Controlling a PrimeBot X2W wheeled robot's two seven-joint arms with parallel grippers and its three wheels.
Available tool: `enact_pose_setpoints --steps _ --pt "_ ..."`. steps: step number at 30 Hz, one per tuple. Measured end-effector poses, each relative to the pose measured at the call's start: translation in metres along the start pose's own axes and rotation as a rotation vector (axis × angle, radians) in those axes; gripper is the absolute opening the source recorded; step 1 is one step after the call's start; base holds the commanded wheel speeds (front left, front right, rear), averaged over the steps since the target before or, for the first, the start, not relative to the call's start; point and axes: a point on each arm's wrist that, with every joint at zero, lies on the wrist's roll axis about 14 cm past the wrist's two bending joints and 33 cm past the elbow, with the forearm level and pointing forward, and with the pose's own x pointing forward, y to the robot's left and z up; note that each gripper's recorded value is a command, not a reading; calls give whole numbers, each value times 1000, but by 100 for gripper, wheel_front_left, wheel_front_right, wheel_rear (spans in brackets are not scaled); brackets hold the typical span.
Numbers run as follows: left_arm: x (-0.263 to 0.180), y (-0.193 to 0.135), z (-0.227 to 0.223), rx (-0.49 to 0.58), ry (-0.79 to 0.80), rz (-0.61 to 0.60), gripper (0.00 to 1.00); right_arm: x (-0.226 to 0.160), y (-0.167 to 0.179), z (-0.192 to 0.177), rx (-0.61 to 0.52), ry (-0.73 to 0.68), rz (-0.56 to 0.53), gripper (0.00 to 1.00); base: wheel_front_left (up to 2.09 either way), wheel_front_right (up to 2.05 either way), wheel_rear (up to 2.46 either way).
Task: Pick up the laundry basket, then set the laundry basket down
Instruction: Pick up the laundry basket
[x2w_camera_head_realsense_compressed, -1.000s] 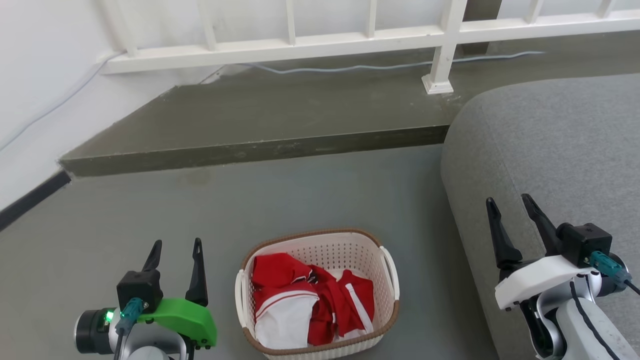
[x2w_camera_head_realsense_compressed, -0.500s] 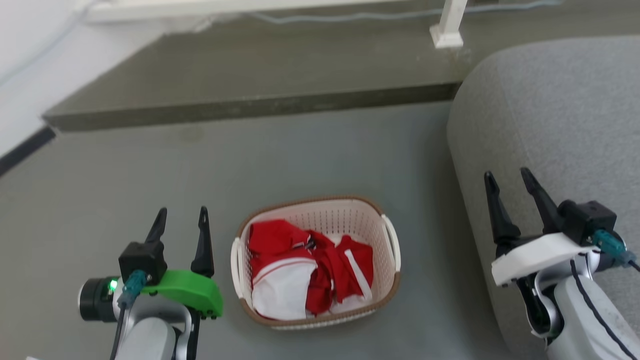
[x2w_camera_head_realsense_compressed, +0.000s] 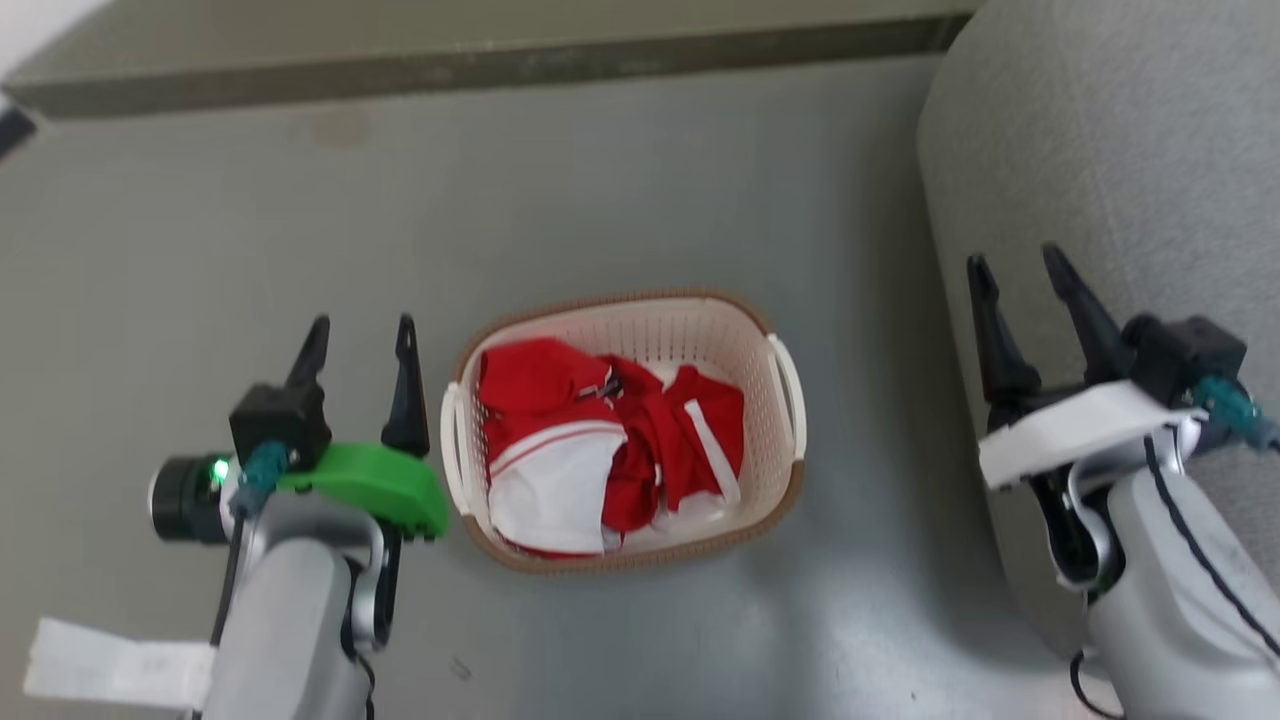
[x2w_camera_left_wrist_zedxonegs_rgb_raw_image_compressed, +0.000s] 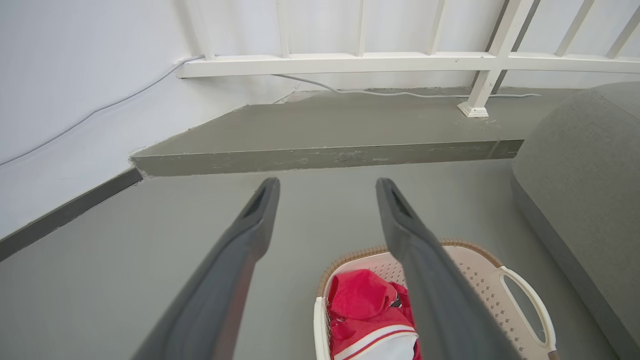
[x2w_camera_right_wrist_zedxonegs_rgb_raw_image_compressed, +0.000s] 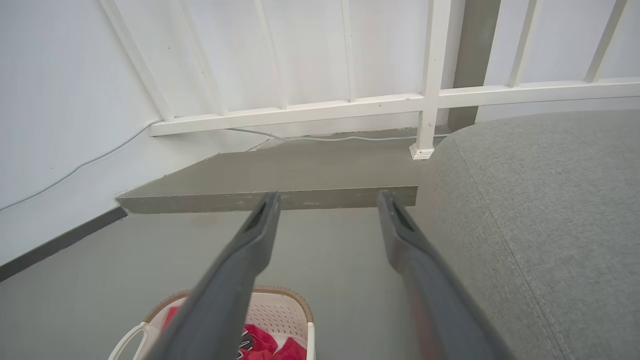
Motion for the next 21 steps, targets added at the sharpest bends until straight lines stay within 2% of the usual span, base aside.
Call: enact_pose_setpoints --steps 12,21 --pt "58 5 -33 -25 102 -15 100 58 0 -30 -17 49 45 100 0 0 0" --pt "71 14 -106 -35 314 -26 100 85 1 -90 -23 188 79 100 0 0 0"
